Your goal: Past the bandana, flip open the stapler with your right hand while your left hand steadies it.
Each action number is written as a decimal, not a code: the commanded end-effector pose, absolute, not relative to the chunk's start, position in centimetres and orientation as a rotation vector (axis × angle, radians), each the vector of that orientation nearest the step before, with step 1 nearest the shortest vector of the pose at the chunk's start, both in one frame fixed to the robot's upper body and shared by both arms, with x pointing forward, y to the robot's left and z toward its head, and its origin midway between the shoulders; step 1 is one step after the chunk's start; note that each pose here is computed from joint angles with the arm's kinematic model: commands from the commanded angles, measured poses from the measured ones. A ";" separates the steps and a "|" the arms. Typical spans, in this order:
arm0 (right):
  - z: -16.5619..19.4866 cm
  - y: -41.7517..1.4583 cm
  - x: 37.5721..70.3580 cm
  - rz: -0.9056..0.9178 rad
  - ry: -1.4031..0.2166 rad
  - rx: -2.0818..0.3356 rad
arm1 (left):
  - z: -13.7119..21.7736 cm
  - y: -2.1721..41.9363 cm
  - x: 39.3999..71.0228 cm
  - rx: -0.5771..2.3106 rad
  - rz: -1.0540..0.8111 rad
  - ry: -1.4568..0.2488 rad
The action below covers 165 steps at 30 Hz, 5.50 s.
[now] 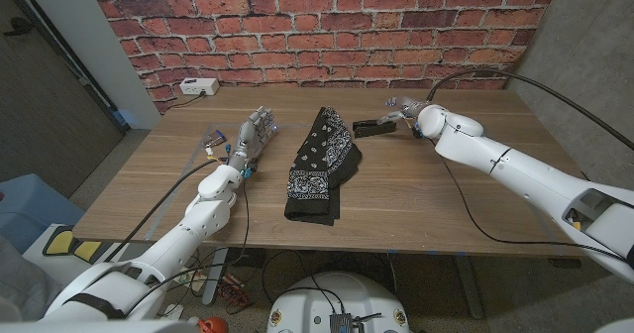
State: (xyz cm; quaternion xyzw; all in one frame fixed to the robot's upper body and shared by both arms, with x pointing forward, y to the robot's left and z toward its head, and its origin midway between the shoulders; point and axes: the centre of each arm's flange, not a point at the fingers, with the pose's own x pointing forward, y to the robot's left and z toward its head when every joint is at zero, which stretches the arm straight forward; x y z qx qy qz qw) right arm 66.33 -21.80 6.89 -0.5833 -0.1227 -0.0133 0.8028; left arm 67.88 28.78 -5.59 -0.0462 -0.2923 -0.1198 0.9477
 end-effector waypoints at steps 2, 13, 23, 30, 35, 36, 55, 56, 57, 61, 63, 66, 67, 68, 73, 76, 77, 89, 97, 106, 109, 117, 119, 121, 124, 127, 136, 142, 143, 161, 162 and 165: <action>7.1 -21.6 66.6 -0.041 -0.240 -1.302 | -5.9 28.7 67.7 -0.098 -0.243 -0.592; 7.5 -21.3 67.0 -0.052 -0.214 -1.349 | -6.0 28.8 67.7 -0.097 -0.243 -0.594; 7.7 -20.9 67.4 -0.057 -0.192 -1.384 | -5.6 28.6 68.0 -0.095 -0.246 -0.593; 7.9 -20.7 67.8 -0.045 -0.173 -1.405 | -5.3 28.4 68.1 -0.090 -0.251 -0.592; 8.1 -20.4 68.1 -0.030 -0.146 -1.425 | -5.3 28.4 68.1 -0.094 -0.246 -0.595; 8.1 -20.3 68.2 -0.023 -0.134 -1.431 | -5.3 28.4 68.1 -0.095 -0.246 -0.595; 8.9 -19.5 69.0 0.008 -0.094 -1.472 | -6.2 28.5 68.3 -0.103 -0.243 -0.581; 8.9 -19.4 69.1 0.012 -0.092 -1.474 | -6.2 28.5 68.3 -0.102 -0.243 -0.581; 8.9 -19.4 69.1 0.015 -0.087 -1.476 | -6.2 28.5 68.3 -0.102 -0.243 -0.582; 8.9 -19.1 69.3 0.023 -0.075 -1.487 | -6.3 28.6 68.2 -0.107 -0.239 -0.584; 8.9 -19.0 69.4 0.028 -0.069 -1.487 | -6.3 28.6 68.2 -0.108 -0.238 -0.583; 8.9 -19.0 69.5 0.030 -0.067 -1.489 | -6.5 28.7 68.1 -0.109 -0.237 -0.582; 8.9 -19.0 69.5 0.028 -0.066 -1.489 | -6.5 28.7 68.1 -0.110 -0.237 -0.582; 8.9 -19.0 69.5 0.029 -0.064 -1.490 | -6.6 28.7 68.1 -0.110 -0.236 -0.582; 9.0 -19.0 69.5 0.035 -0.056 -1.497 | -6.7 28.7 68.0 -0.113 -0.235 -0.582; 9.0 -18.8 69.6 0.037 -0.052 -1.503 | -6.8 28.7 68.0 -0.115 -0.236 -0.583; 8.9 -18.8 69.6 0.036 -0.049 -1.508 | -6.8 28.7 68.0 -0.115 -0.236 -0.583; 8.6 -19.0 69.6 0.045 -0.040 -1.497 | -6.9 28.6 67.8 -0.116 -0.236 -0.583; 8.5 -19.1 69.4 0.036 -0.041 -1.505 | -6.9 28.5 67.5 -0.113 -0.238 -0.587; 8.3 -19.0 69.2 0.021 -0.043 -1.514 | -7.0 28.3 67.3 -0.118 -0.238 -0.595; 8.3 -18.9 69.2 0.017 -0.043 -1.527 | -7.0 28.3 67.3 -0.115 -0.240 -0.594; 8.1 -19.0 69.3 0.010 -0.042 -1.518 | -7.0 28.2 67.1 -0.117 -0.238 -0.597; 8.1 -19.1 69.3 0.003 -0.043 -1.514 | -7.0 28.3 67.1 -0.116 -0.238 -0.596; 8.0 -19.1 69.3 -0.005 -0.047 -1.514 | -7.0 28.3 67.1 -0.115 -0.238 -0.595; 8.1 -19.1 69.4 -0.012 -0.045 -1.520 | -6.9 28.3 67.1 -0.114 -0.238 -0.595; 8.1 -19.2 69.5 -0.017 -0.046 -1.521 | -6.9 28.2 67.1 -0.114 -0.239 -0.594; 8.0 -19.0 70.1 -0.011 -0.014 -1.537 | -7.0 28.2 67.2 -0.117 -0.239 -0.587; 8.0 -18.9 70.4 -0.009 -0.003 -1.544 | -7.1 28.3 67.4 -0.117 -0.240 -0.582; 8.0 -18.9 70.5 -0.006 0.002 -1.545 | -7.2 28.3 67.4 -0.117 -0.241 -0.582; 7.9 -18.4 71.1 0.010 0.034 -1.565 | -7.5 28.3 67.4 -0.118 -0.238 -0.575; 7.9 -18.4 71.1 0.010 0.036 -1.566 | -7.5 28.3 67.4 -0.118 -0.238 -0.575; 7.8 -18.4 71.1 0.008 0.037 -1.571 | -7.5 28.3 67.3 -0.118 -0.238 -0.575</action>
